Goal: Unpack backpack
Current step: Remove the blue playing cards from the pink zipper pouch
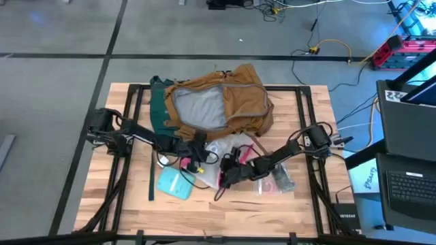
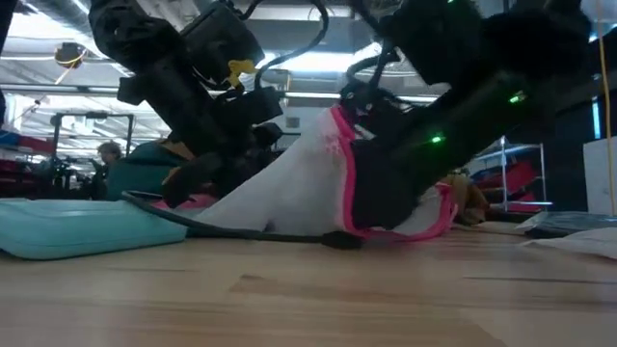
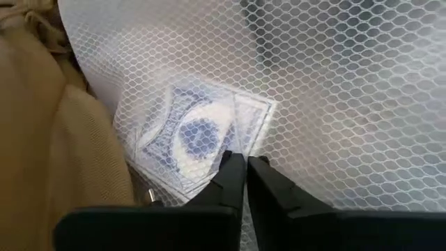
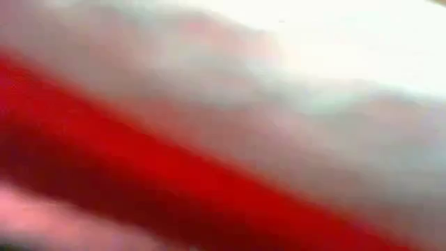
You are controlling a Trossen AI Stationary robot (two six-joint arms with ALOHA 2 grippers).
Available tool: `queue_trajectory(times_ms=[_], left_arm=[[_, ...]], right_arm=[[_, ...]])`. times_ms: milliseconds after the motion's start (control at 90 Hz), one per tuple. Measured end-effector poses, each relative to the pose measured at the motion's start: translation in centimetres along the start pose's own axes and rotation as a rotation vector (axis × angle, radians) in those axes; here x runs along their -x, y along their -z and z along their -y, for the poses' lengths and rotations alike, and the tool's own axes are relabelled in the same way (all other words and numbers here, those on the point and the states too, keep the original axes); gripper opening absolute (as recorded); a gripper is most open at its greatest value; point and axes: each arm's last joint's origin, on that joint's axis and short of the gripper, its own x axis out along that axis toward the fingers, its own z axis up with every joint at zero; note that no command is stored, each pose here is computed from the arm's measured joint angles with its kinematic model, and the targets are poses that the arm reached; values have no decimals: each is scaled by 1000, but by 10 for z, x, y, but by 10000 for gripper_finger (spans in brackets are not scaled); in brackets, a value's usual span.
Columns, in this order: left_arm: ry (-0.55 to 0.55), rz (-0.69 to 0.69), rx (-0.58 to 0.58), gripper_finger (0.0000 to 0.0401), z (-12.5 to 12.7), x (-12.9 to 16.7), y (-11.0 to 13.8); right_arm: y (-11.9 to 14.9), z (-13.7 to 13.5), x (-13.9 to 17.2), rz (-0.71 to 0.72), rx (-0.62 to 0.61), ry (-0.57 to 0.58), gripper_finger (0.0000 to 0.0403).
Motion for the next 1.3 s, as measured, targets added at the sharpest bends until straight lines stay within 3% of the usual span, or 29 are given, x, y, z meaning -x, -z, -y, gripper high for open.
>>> queue_trajectory(times_ms=[167,278,389,889,1111,1300], left_arm=[[109,53,-44,0,10,2,-4],[229,120,-80,1,21,4,-8],[263,171,-130,1,31,7,-15],[5,161,-148,0,29,46,-33],[-102,45,-102,0,2,43,-20],[-110,-13,-16,0,-29,29,-2]], right_arm=[[7,-12,21,-21,80,49,182],[11,-17,29,-21,58,63,182],[13,-19,31,-27,22,67,182],[14,-18,31,-36,-46,62,182],[13,-18,31,-37,-69,58,182],[14,-18,31,-36,-69,57,182]])
